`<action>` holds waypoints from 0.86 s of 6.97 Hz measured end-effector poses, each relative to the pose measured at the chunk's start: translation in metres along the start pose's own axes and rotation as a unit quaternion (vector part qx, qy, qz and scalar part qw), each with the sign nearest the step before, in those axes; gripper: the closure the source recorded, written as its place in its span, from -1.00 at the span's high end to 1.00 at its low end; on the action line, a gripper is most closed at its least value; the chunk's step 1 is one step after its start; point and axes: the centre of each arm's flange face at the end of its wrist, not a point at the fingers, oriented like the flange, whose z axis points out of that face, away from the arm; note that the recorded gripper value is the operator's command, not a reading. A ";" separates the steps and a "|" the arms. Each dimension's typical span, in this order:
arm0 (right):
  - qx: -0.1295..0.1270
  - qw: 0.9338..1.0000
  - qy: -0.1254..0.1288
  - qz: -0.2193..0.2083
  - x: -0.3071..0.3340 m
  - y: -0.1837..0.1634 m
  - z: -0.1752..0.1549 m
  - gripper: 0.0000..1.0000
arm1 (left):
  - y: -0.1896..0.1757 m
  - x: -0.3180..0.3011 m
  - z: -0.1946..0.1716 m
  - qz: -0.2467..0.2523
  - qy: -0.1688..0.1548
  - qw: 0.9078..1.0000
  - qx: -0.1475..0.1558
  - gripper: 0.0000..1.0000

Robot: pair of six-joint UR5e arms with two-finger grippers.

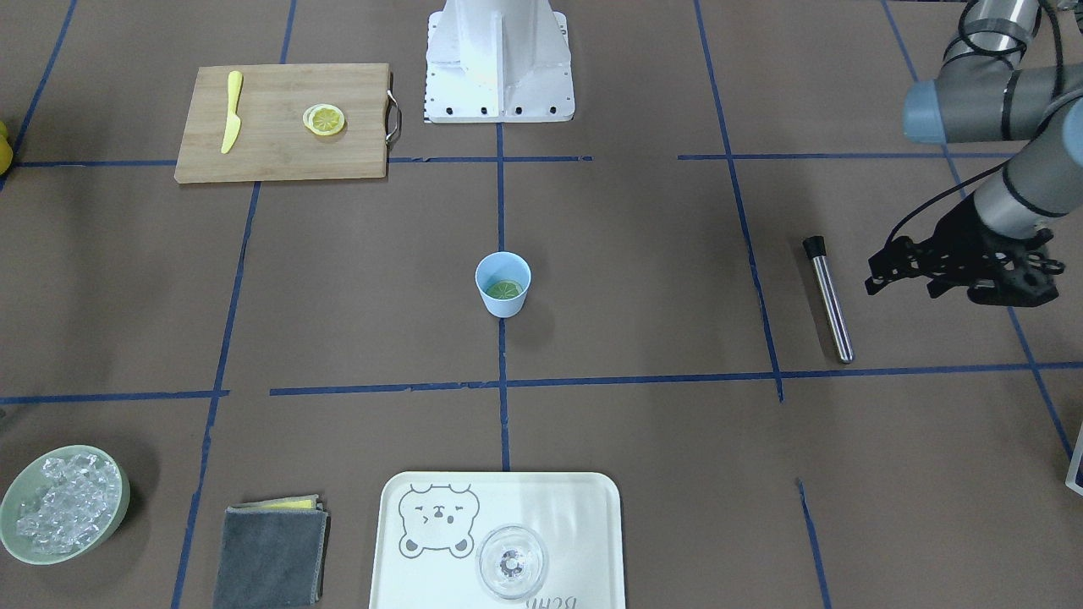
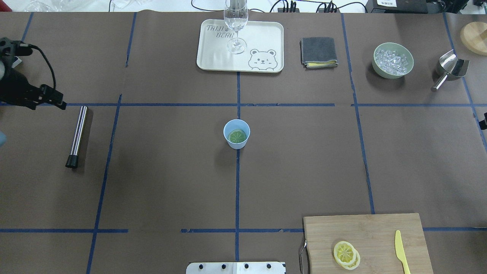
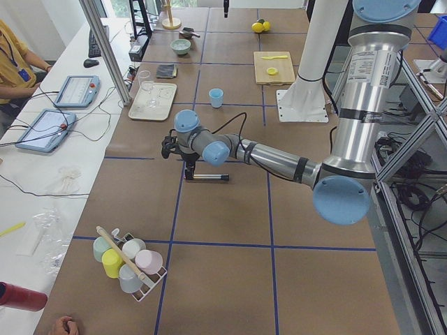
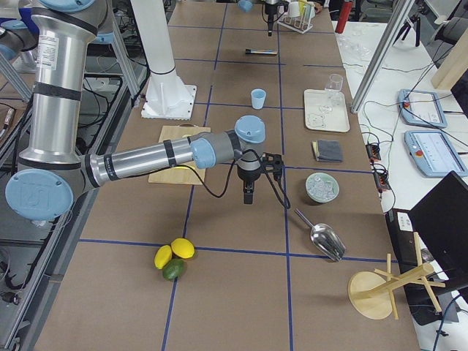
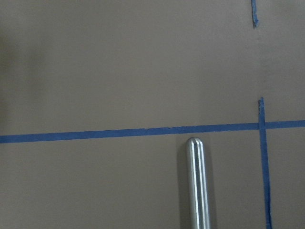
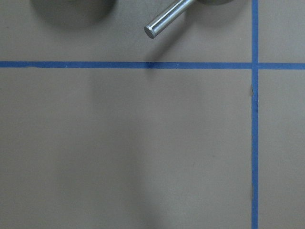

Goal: Squeeze lemon into cup
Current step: 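Lower the left gripper onto the steel muddler and grasp it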

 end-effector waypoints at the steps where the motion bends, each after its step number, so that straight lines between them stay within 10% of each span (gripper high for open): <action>1: 0.000 1.000 0.000 0.000 0.000 0.000 0.000 1.00 | -0.001 0.016 0.025 -0.004 -0.011 1.000 -0.011 0.87; 6: -0.001 1.000 0.000 0.002 0.001 0.001 0.001 1.00 | -0.002 0.026 0.081 -0.002 -0.033 0.998 -0.046 0.44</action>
